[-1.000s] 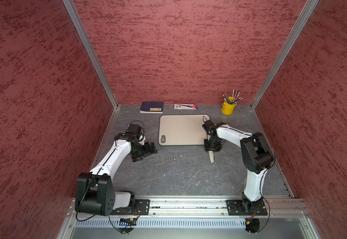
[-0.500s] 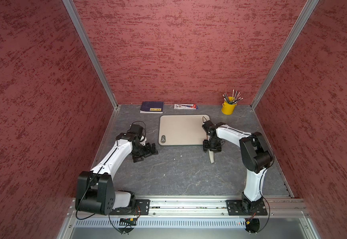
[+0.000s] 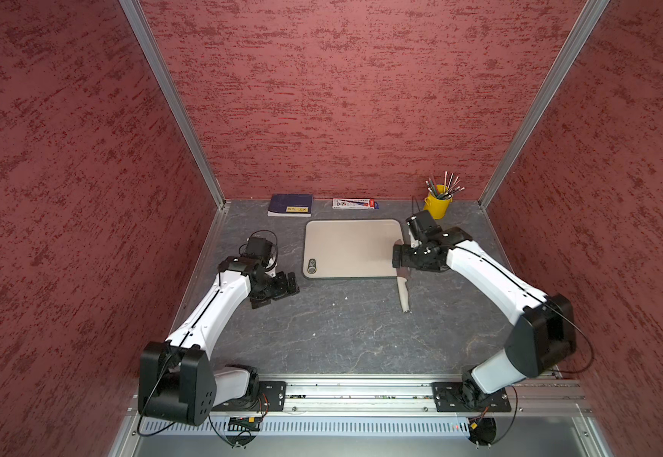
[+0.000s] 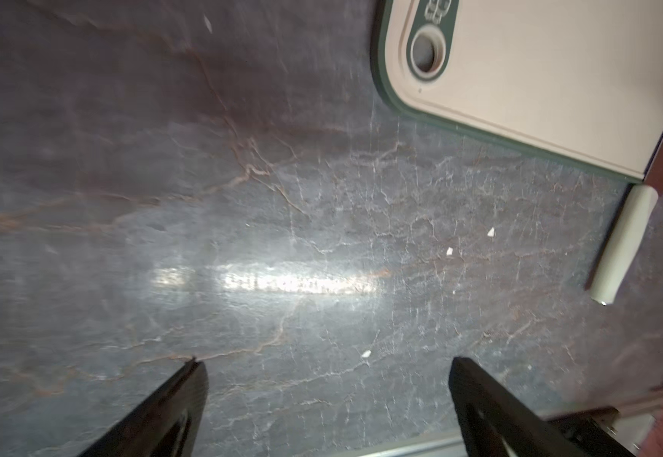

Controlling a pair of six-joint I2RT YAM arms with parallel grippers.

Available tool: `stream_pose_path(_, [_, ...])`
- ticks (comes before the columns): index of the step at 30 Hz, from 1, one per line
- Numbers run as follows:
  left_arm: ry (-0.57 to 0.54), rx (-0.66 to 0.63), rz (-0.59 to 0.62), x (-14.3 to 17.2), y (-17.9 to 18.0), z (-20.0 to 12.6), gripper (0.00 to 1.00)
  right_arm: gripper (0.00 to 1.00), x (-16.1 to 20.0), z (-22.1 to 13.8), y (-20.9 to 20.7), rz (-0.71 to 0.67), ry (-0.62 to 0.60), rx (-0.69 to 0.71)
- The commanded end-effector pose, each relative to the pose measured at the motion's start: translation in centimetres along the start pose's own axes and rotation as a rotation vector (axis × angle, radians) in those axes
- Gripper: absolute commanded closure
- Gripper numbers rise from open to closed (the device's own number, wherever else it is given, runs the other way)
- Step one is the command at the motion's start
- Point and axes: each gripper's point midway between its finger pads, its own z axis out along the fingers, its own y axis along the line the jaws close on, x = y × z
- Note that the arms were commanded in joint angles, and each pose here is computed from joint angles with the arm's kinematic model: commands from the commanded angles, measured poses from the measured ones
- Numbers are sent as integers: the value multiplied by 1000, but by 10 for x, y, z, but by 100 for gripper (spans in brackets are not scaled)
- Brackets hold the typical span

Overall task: Align the knife with the edge of the cutting board
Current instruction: Reset both arms

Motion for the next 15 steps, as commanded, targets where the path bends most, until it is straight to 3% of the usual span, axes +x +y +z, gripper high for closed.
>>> stream_pose_path(1, [-347,-64,57,-46,-1,-52,0,2,-60,-73,-14,58,-431,-4])
stream_pose_path(4, [-572,-29,86,-65,-7,-80,0,2,-73,-104,-38,82,-718,38])
stream_pose_path(6, [-681,-22,73,-71,-4,-88,0,2,-68,-111,-57,112,-823,92])
stream_pose_path(9, [-784,-32,106,-74,0,-86,0,2,-40,-83,-87,120,-784,224])
stream_pose_path(12, [-815,-73,233,-75,-2,-74,0,2,-2,-48,-107,74,-633,316])
stream_pose_path(15, [-838,-166,266,-85,8,-67,0,2,26,-35,-128,91,-596,387])
